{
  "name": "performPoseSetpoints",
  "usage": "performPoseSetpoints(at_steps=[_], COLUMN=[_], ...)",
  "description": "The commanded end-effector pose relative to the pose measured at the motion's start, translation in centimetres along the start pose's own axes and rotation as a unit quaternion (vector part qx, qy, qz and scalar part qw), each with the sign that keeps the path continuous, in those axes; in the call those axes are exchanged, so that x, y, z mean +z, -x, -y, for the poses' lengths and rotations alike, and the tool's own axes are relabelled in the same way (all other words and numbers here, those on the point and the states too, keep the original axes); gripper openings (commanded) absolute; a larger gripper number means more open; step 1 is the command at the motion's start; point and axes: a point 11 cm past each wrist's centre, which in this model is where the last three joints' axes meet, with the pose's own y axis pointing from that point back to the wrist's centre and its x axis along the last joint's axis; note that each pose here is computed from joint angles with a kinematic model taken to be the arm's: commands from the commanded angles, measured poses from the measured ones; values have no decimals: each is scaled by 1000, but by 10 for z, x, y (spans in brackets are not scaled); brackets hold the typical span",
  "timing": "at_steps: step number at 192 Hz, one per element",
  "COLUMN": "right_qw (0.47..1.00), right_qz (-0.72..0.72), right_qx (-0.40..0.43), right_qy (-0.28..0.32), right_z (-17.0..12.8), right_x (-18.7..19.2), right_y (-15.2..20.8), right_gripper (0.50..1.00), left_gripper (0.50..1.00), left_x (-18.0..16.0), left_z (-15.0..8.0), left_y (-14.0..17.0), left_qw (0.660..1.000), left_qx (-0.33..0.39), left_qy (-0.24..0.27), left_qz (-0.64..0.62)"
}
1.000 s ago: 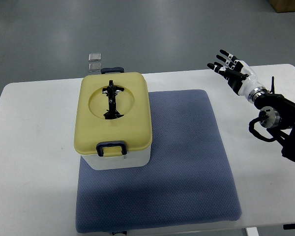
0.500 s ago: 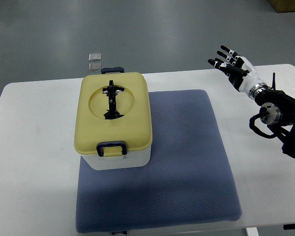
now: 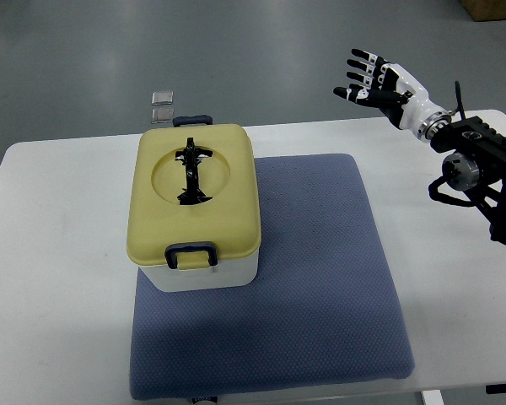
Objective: Open white storage box with right hand
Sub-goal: 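Move the right hand over the yellow lid's black center handle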
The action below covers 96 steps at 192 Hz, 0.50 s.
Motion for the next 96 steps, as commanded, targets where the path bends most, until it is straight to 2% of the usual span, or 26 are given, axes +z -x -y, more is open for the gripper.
performPoseSetpoints(at_steps=[1, 53, 96], right_qw=[998, 969, 911], right_qz=[-44, -170, -312], right_qx=[-42, -160, -247], right_qy=[-34, -83, -105], right_z=[10, 37, 42], right_x=[-32, -107, -127], right_y=[14, 67, 107], right_gripper=[921, 921, 921], left_gripper=[1000, 1000, 1000], left_x=[0, -1, 0], left_z=[0, 0, 0], left_y=[-1, -1, -1], left_qw=[1000, 1000, 1000], left_qx=[1, 2, 1], left_qy=[0, -1, 0], left_qz=[0, 1, 1])
